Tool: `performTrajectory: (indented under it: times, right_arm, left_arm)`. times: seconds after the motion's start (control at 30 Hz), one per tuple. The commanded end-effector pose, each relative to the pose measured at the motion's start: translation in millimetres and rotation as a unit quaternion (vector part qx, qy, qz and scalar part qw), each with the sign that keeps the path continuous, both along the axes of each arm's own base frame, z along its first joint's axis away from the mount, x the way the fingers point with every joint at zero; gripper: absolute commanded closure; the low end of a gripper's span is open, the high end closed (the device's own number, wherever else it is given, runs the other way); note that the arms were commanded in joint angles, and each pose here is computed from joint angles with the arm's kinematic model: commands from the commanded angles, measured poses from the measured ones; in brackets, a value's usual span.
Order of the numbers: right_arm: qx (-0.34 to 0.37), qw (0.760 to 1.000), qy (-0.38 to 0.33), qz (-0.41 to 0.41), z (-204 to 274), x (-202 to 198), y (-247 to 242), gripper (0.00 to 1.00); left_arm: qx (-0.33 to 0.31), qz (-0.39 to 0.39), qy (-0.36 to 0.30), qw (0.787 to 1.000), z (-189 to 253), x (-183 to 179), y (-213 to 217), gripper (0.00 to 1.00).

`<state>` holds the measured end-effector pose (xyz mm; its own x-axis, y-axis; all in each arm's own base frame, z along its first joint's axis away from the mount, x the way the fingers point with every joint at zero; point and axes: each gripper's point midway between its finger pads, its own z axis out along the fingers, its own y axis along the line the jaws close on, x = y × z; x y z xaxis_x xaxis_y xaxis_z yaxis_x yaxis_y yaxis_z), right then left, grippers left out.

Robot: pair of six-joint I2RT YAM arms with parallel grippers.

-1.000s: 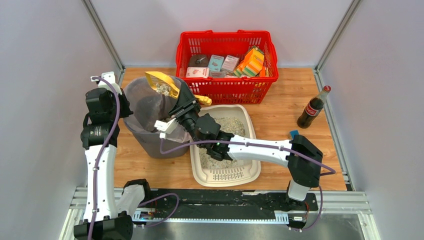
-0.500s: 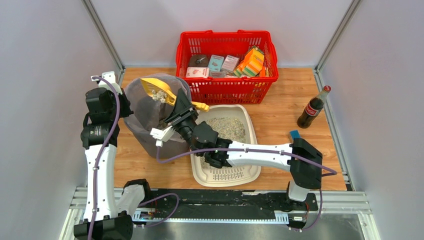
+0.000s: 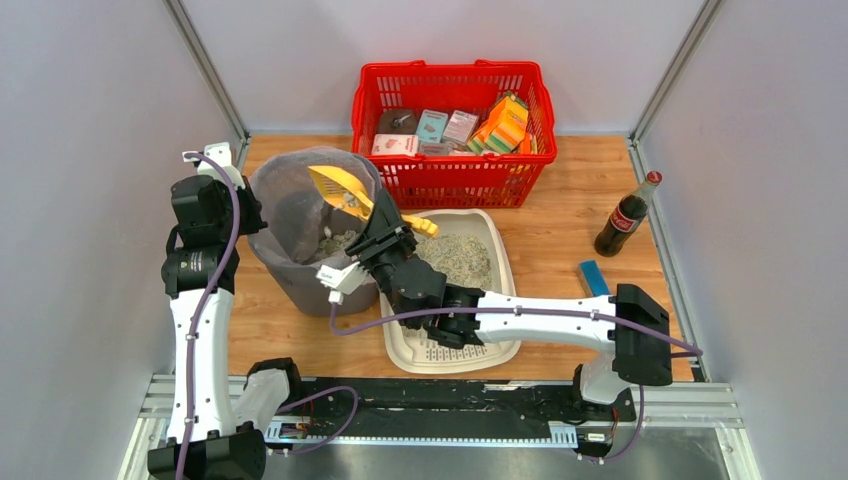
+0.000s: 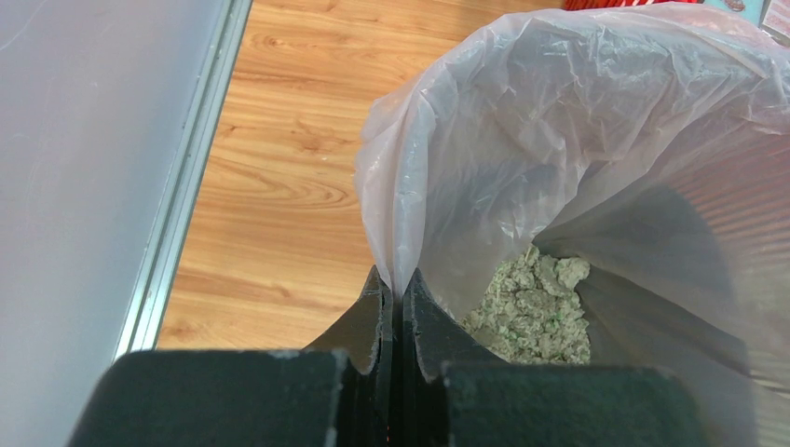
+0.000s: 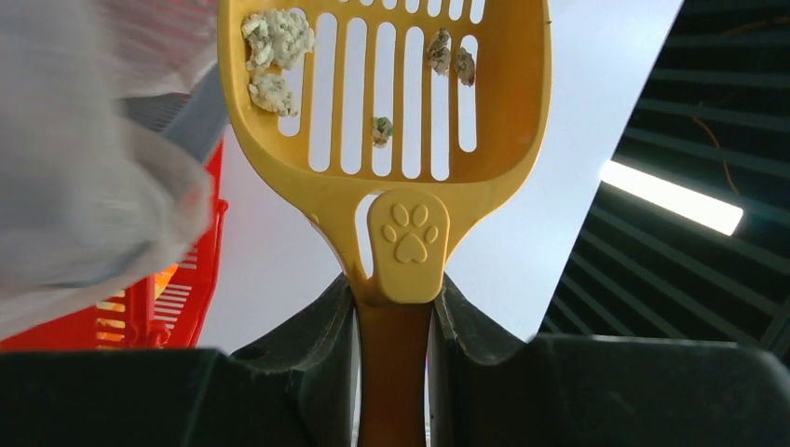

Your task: Clean the litter box

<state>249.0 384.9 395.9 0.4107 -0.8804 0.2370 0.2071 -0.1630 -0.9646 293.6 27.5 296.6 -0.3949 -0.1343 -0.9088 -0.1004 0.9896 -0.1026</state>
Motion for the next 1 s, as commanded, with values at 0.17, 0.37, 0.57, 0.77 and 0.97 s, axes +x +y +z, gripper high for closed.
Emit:
performTrajectory:
  times: [0.17, 0.37, 0.57, 0.77, 0.97]
  right_arm:
    - [-0.115, 0.993, 0.019, -0.014, -42.8, -11.6, -5.2, 1.00]
    - [-0.089, 0.996, 0.004, -0.025, -9.6, -10.4, -4.2, 1.00]
    - [-0.070, 0.997, -0.001, -0.035, 16.3, -9.7, -6.1, 1.00]
    - [-0.090, 0.995, 0.033, -0.017, -15.4, -30.0, -3.9, 1.00]
    - [-0.135, 0.986, 0.081, -0.051, -88.7, -40.8, -16.6, 1.00]
  left_arm:
    - [-0.037, -0.040, 0.030, 0.998, -19.8, -6.0, -20.8, 1.00]
    - [-0.038, -0.040, 0.028, 0.998, -19.1, -6.9, -21.0, 1.00]
    - [-0.036, -0.037, 0.023, 0.998, -17.9, -7.5, -20.1, 1.00]
    - [-0.034, -0.035, 0.023, 0.999, -18.4, -7.3, -19.0, 1.00]
    - [-0.027, -0.025, 0.024, 0.999, -19.7, -8.5, -14.9, 1.00]
